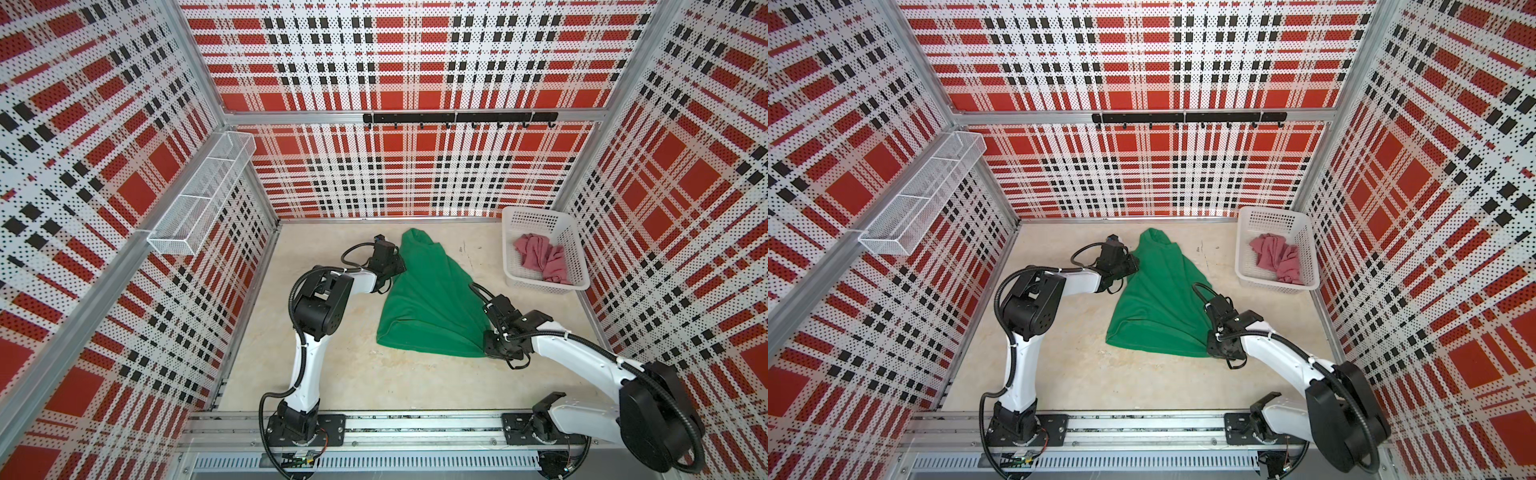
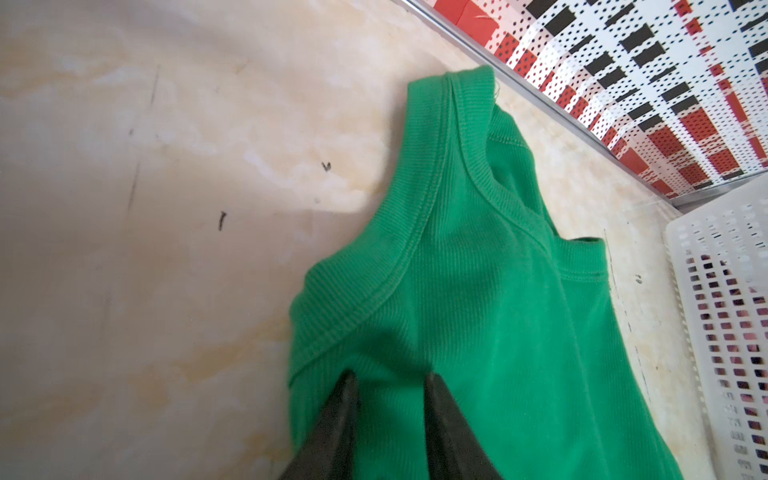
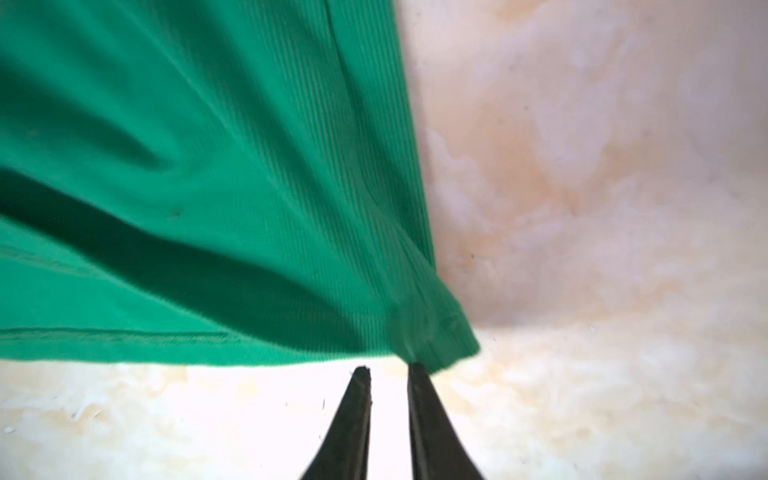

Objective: Fold and stack the tank tops

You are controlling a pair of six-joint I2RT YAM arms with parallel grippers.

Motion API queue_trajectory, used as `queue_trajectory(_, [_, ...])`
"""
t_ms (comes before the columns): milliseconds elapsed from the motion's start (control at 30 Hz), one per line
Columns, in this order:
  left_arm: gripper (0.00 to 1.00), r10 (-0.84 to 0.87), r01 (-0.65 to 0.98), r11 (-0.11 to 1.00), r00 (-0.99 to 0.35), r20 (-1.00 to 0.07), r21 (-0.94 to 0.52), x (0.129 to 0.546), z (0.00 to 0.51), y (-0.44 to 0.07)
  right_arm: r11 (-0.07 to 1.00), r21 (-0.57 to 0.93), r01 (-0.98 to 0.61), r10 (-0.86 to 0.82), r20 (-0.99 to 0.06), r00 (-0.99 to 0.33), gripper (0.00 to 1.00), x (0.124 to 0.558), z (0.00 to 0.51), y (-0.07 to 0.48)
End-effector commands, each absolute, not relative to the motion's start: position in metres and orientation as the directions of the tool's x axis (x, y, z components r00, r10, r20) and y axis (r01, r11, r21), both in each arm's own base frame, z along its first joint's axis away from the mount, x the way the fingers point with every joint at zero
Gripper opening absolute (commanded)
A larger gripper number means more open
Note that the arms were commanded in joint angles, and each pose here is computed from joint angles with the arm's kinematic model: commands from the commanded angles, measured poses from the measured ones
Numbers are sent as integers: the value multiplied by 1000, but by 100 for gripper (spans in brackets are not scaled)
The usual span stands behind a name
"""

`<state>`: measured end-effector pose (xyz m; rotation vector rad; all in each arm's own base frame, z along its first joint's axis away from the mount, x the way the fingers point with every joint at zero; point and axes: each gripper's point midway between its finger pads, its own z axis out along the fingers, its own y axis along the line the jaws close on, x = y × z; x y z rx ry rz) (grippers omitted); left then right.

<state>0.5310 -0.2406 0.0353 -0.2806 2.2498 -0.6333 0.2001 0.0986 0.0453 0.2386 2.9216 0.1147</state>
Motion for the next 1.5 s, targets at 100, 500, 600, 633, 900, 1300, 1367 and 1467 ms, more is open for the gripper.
queue_trajectory(100, [33,-352,-3,867,-712,-608,-499,519,25,-241,974,228,23,109,-374,-921,19,269,104,165])
queue_trajectory(500, [32,-371,-19,853,-725,-580,-522,512,15,-239,831,495,-253,31,-496,-868,8,348,103,336])
queue_trajectory(600, [30,-375,-21,850,-726,-576,-526,511,13,-237,807,534,-253,23,-456,-890,6,342,81,350])
queue_trajectory(633, [30,-377,-23,849,-727,-575,-528,511,12,-237,806,536,-250,13,-439,-898,5,337,74,352])
queue_trajectory(900, [29,-381,-33,852,-725,-574,-523,511,9,-229,809,524,-265,-109,-309,-945,5,259,45,352])
queue_trajectory(1300, [40,-336,26,873,-693,-638,-488,511,43,-224,917,395,-57,20,-189,-982,9,187,62,231])
queue_trajectory(1367, [51,-310,62,881,-672,-672,-468,507,73,-223,921,390,-17,79,-229,-970,12,200,77,213])
queue_trajectory(1467, [62,-268,73,908,-655,-706,-412,489,111,-207,949,300,101,175,-232,-957,14,208,84,163])
